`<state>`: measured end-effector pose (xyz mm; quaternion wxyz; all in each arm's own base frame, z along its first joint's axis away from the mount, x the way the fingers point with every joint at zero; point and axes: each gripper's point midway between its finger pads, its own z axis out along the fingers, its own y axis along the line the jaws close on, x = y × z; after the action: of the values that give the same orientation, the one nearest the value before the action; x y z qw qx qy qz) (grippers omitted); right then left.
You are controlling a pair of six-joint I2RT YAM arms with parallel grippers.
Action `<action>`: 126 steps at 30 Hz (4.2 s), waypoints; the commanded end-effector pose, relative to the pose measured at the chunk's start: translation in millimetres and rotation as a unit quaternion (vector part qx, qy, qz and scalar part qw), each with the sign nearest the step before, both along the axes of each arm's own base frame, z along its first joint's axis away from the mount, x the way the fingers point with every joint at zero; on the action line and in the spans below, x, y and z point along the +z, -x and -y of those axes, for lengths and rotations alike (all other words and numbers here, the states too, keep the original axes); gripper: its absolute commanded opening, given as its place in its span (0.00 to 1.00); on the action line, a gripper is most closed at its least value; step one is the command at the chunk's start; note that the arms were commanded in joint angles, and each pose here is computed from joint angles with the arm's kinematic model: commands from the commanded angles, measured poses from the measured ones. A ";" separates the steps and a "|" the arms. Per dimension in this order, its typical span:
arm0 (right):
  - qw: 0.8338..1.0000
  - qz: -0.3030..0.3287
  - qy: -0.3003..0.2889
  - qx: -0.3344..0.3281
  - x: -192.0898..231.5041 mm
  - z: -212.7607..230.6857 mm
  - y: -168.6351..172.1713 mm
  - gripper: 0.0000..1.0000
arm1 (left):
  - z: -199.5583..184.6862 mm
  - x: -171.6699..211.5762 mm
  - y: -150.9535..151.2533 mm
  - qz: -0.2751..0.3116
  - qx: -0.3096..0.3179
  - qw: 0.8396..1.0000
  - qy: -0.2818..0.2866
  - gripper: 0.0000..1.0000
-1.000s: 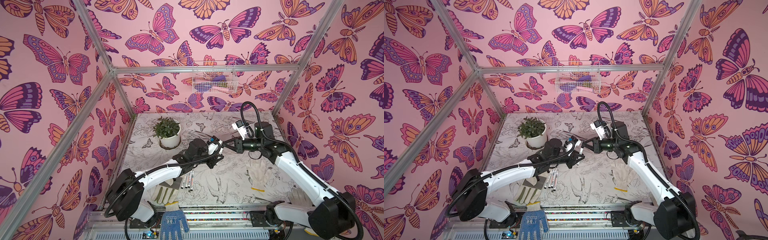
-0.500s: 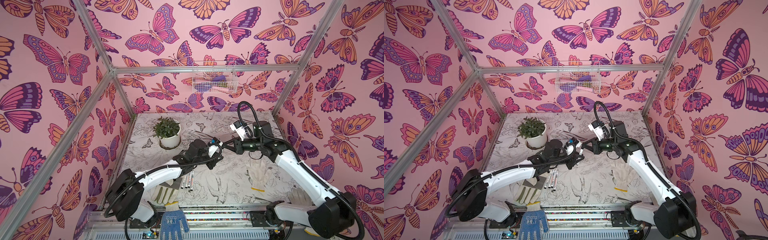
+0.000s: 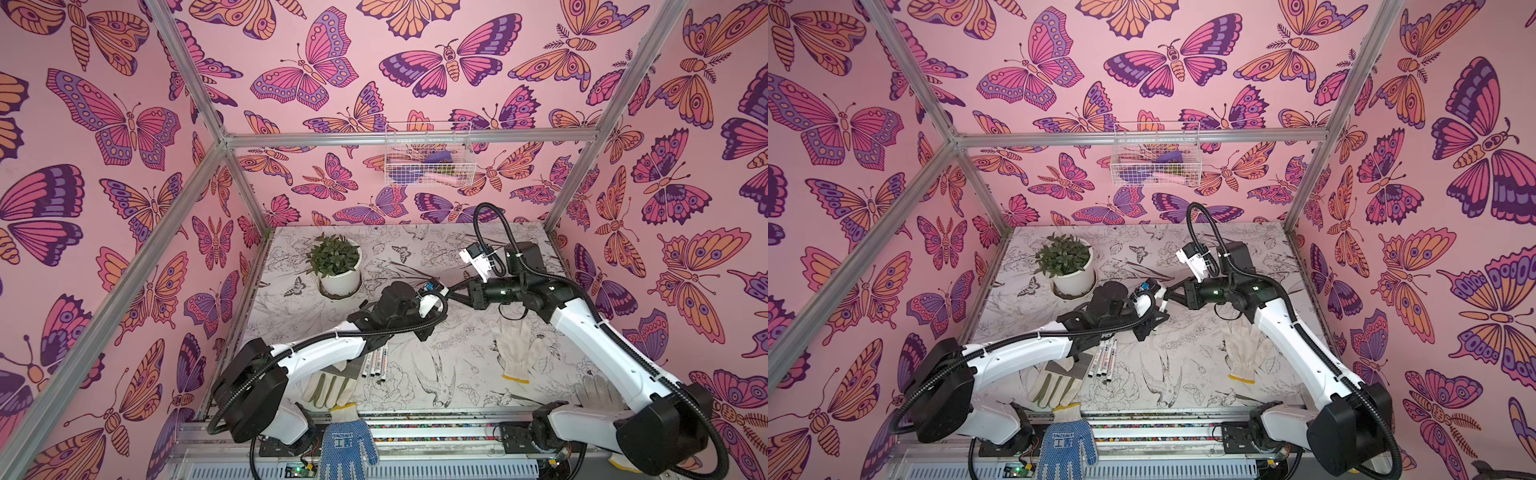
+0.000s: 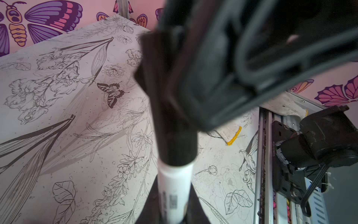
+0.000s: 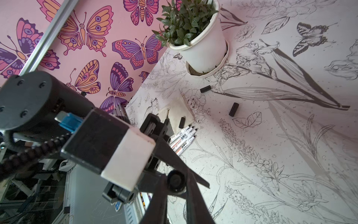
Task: Insert the pens into the pen caps
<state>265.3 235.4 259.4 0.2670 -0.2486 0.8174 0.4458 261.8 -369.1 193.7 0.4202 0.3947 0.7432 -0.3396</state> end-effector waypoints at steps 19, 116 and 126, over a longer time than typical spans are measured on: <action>0.999 -0.019 -0.016 -0.028 20.7 18.7 12.5 0.40 | -4.6 47.3 -19.2 0.074 0.043 0.994 0.065 0.00; 0.999 -0.014 0.035 -0.006 38.9 -3.7 2.3 0.00 | 7.2 50.6 -3.3 0.018 -0.020 0.997 0.076 0.00; 0.998 -0.042 0.040 -0.003 31.2 -6.1 0.9 0.00 | 11.8 52.6 -1.5 0.027 -0.029 0.997 0.068 0.00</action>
<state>279.2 240.0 299.8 0.2698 -0.2364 0.8378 0.4115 253.7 -375.8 223.6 0.4229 0.3965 0.7148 -0.3912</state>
